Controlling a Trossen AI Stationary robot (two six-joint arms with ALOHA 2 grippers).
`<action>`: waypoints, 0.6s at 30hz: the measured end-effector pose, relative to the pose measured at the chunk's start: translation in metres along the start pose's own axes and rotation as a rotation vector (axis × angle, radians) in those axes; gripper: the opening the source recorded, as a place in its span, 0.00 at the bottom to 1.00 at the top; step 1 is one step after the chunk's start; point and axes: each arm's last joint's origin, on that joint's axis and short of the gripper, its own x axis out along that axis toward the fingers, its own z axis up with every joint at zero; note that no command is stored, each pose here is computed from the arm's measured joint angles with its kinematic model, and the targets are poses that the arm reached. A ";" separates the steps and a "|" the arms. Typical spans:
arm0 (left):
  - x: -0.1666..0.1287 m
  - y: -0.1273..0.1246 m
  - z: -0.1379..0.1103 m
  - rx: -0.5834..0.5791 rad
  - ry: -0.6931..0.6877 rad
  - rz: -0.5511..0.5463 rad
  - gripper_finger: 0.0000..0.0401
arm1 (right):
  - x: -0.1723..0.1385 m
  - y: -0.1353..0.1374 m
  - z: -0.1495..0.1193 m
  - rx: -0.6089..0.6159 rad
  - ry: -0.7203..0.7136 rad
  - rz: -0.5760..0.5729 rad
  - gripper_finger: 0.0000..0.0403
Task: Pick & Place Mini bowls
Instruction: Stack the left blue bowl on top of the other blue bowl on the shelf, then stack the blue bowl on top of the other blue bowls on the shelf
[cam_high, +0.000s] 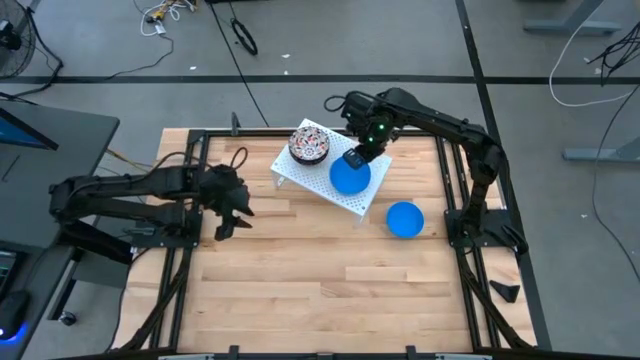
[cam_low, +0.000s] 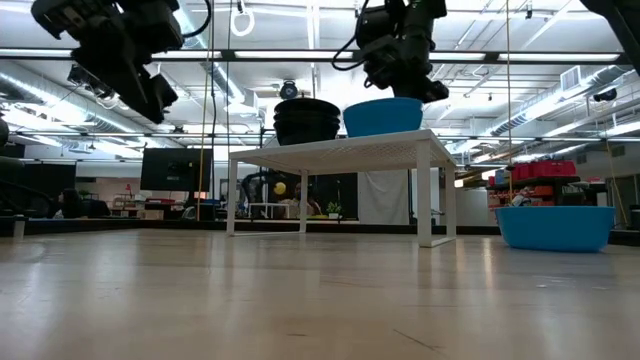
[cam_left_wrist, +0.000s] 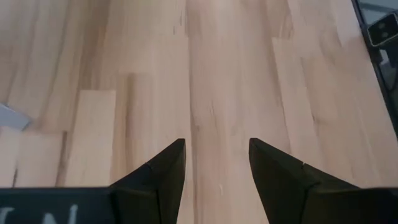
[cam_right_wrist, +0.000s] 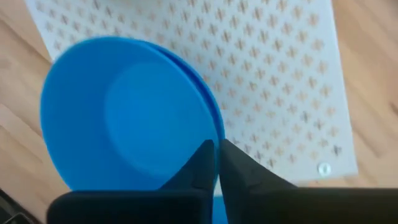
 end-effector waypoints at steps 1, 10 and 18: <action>0.001 0.000 0.000 0.003 -0.012 0.004 0.45 | 0.000 0.001 0.001 -0.009 -0.017 0.005 0.08; 0.000 0.000 0.009 0.029 -0.116 0.003 0.45 | -0.014 0.002 -0.002 -0.021 -0.091 0.032 0.27; -0.002 0.000 0.020 0.067 -0.238 -0.011 0.45 | -0.037 -0.001 -0.009 -0.015 -0.194 0.063 0.43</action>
